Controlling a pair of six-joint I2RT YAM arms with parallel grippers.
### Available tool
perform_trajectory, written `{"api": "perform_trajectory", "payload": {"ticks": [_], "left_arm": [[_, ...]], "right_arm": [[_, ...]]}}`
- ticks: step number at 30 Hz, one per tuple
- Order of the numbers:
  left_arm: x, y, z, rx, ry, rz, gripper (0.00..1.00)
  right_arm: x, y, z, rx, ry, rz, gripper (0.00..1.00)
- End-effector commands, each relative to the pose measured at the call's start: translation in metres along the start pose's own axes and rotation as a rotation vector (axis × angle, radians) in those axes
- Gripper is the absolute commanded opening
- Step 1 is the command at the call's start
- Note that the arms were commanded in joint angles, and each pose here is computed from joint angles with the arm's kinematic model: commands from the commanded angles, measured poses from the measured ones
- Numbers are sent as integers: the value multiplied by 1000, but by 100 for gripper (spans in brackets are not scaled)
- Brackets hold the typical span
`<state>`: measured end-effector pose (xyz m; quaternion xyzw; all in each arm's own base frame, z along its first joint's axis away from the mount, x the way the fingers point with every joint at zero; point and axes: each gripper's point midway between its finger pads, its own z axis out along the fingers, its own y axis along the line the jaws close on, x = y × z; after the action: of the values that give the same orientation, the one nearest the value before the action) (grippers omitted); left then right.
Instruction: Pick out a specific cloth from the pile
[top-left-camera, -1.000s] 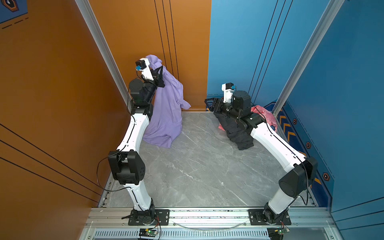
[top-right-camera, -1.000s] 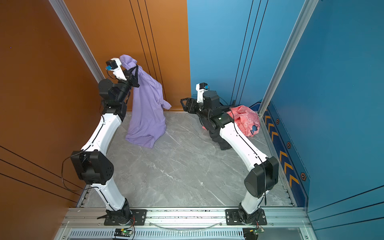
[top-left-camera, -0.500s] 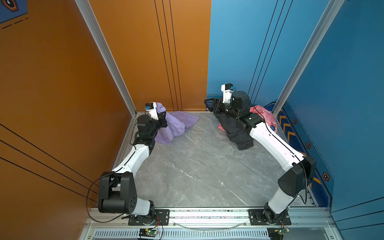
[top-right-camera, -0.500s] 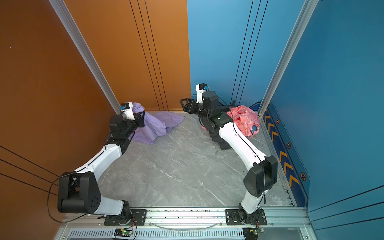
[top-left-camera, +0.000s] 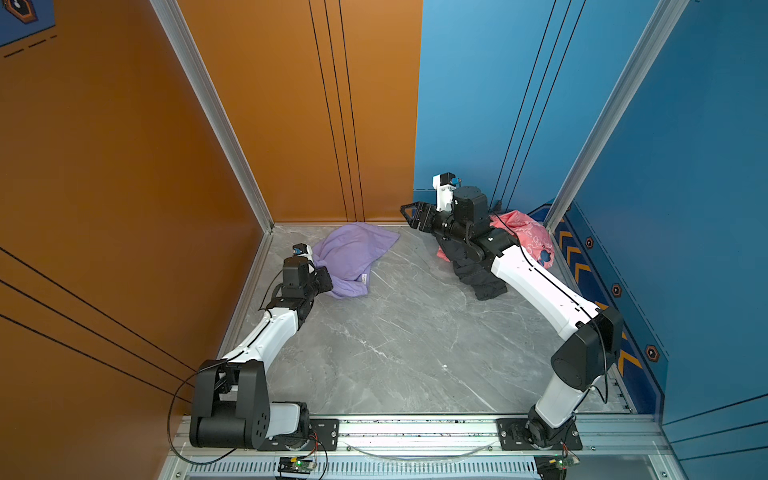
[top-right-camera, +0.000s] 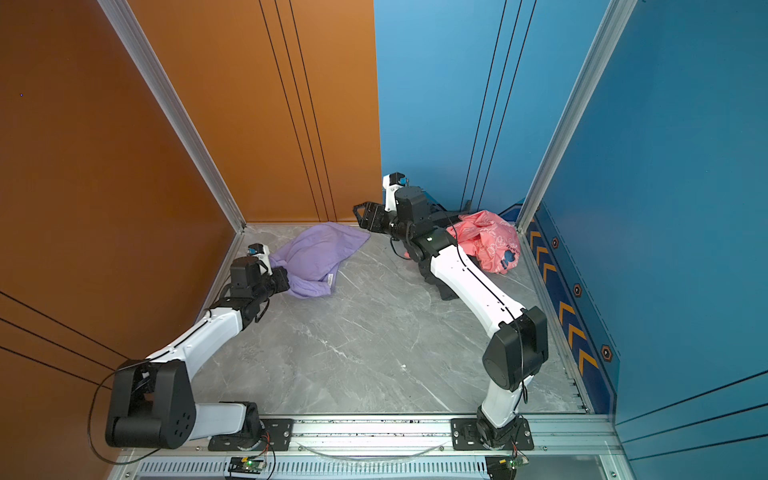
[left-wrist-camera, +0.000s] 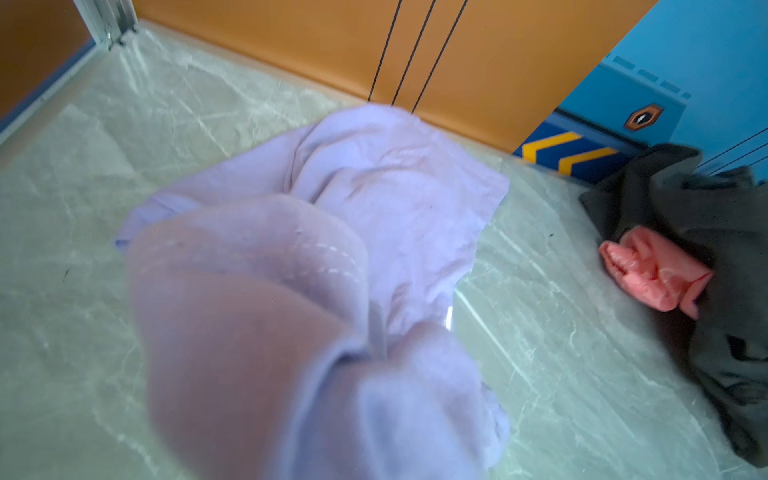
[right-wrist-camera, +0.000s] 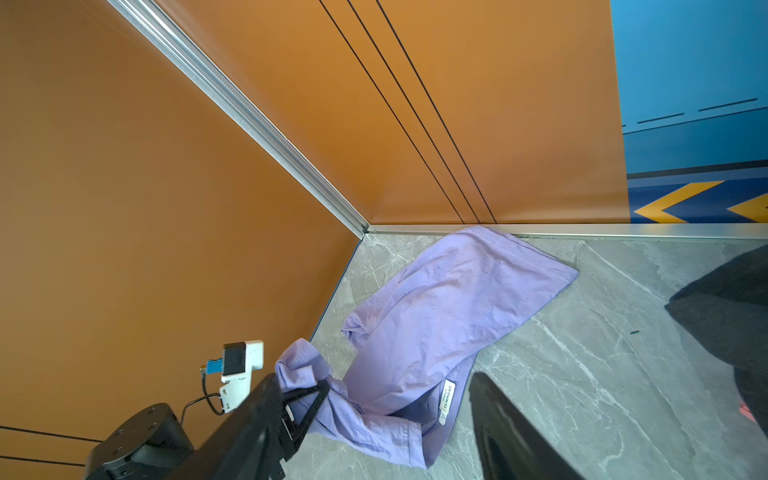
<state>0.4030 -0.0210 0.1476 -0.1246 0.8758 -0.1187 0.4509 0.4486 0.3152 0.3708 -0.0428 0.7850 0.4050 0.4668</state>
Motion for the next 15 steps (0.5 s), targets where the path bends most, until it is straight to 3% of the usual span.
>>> {"api": "perform_trajectory", "payload": {"ticks": [1,7,12,15], "left_arm": [[29,18,4,-76,152,-46,0],[69,28,6,-104,288,-124,12],[81,34,-7,-151,306,-159,42],[60,36,-23,-198,233,-139,55]], "right_arm": [[10,-3,0,10,23,17,72],[17,-9,-7,27,30,18,73],[21,-10,-11,29,40,17,73],[22,-10,-11,25,44,12,74]]}}
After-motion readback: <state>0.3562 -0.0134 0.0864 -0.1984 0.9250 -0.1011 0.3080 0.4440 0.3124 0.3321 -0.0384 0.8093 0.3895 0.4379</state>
